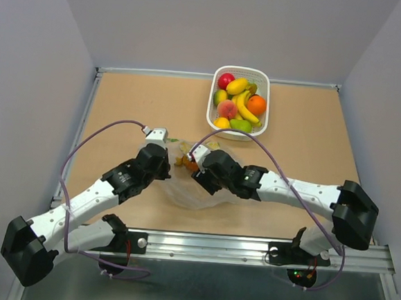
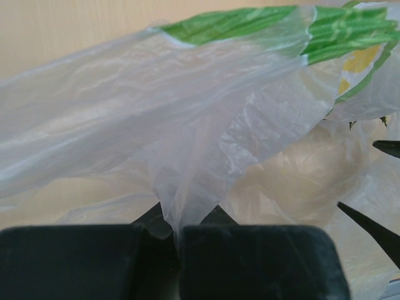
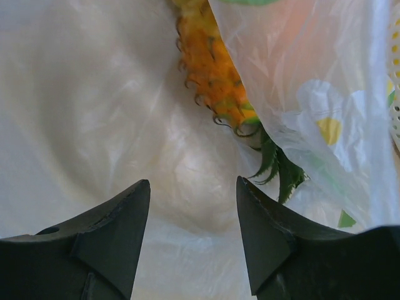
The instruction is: Untie the knot of the plastic bag and take out the fruit
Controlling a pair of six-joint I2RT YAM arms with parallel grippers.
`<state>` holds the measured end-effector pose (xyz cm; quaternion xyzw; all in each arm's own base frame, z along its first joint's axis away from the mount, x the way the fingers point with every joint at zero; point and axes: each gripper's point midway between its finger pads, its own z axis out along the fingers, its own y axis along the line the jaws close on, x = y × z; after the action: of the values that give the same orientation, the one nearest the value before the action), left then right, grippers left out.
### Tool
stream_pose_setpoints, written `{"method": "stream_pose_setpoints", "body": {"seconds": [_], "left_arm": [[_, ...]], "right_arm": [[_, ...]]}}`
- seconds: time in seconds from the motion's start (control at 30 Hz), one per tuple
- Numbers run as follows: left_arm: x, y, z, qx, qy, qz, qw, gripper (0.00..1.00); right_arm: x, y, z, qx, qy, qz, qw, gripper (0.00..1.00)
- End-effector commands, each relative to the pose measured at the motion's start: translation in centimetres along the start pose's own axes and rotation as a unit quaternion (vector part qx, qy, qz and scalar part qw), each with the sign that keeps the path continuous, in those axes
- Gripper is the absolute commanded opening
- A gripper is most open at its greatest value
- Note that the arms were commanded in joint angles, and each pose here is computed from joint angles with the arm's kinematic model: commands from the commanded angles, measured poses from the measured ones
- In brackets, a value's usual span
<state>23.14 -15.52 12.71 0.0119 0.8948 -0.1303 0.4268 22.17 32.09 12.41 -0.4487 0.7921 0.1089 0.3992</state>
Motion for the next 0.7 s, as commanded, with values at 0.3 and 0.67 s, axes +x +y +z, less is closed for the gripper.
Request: {"method": "stream_pose_setpoints", "body": {"seconds": [0.3, 0.67], "left_arm": [[-2.6, -0.9, -1.1, 0.02, -0.041, -0.016, 0.999, 0.0], [-2.9, -0.8, -1.4, 0.021, -0.049, -0.017, 0.998, 0.0]], "right_arm": [[-1.4, -6.7, 2.6, 0.197, 0.053, -0.11, 0.973, 0.76], [-0.4, -8.4, 5.4, 0.261, 0.076, -0.184, 0.945, 0.85]]}}
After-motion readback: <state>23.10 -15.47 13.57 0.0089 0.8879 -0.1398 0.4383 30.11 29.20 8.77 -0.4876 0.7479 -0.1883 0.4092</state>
